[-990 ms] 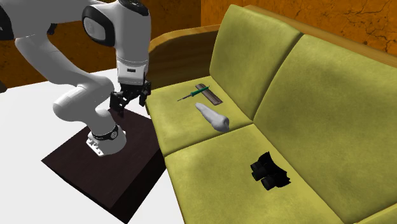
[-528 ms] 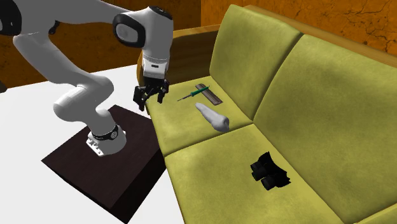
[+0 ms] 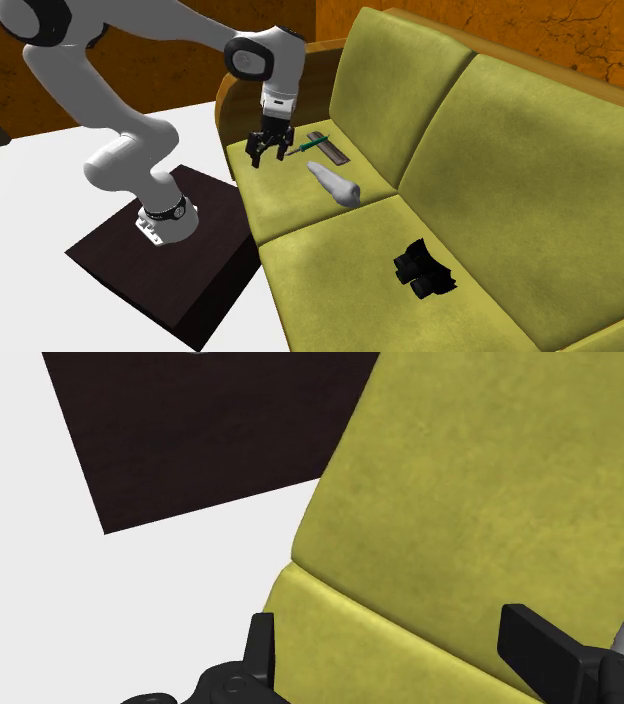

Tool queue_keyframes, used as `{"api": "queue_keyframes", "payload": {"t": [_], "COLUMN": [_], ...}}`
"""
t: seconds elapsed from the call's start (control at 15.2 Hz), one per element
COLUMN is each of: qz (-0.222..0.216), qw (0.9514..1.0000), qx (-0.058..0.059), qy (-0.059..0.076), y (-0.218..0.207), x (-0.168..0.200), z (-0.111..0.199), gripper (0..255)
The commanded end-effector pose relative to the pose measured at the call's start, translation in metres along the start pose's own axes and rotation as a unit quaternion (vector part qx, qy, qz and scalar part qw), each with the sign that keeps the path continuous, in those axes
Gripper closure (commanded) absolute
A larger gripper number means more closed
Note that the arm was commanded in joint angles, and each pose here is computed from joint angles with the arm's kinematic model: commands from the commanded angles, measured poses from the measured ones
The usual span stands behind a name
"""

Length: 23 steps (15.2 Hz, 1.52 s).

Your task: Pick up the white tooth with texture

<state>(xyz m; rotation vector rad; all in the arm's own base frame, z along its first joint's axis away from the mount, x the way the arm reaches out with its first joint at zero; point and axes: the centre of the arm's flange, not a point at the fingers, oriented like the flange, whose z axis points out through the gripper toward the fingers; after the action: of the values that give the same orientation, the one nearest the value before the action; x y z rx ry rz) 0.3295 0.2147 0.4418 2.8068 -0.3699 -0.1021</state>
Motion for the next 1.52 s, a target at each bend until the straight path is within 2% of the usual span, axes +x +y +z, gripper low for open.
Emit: {"api": "queue_keyframes", "payload": {"t": [0.0,0.53,1.06,1.45], "qz": [0.013,0.060,0.107,0.110], "qw": [0.9999,0.9968,0.9897,0.9891], "qx": [-0.006,-0.035,-0.063,-0.065], "qy": [0.008,0.039,0.071,0.073], "y": [-0.030,-0.142,-0.250,-0.265], "x": [0.002,0.011,0.032,0.035], "z": [0.006,0.029,0.057,0.084], "gripper": [0,0,0,0]}}
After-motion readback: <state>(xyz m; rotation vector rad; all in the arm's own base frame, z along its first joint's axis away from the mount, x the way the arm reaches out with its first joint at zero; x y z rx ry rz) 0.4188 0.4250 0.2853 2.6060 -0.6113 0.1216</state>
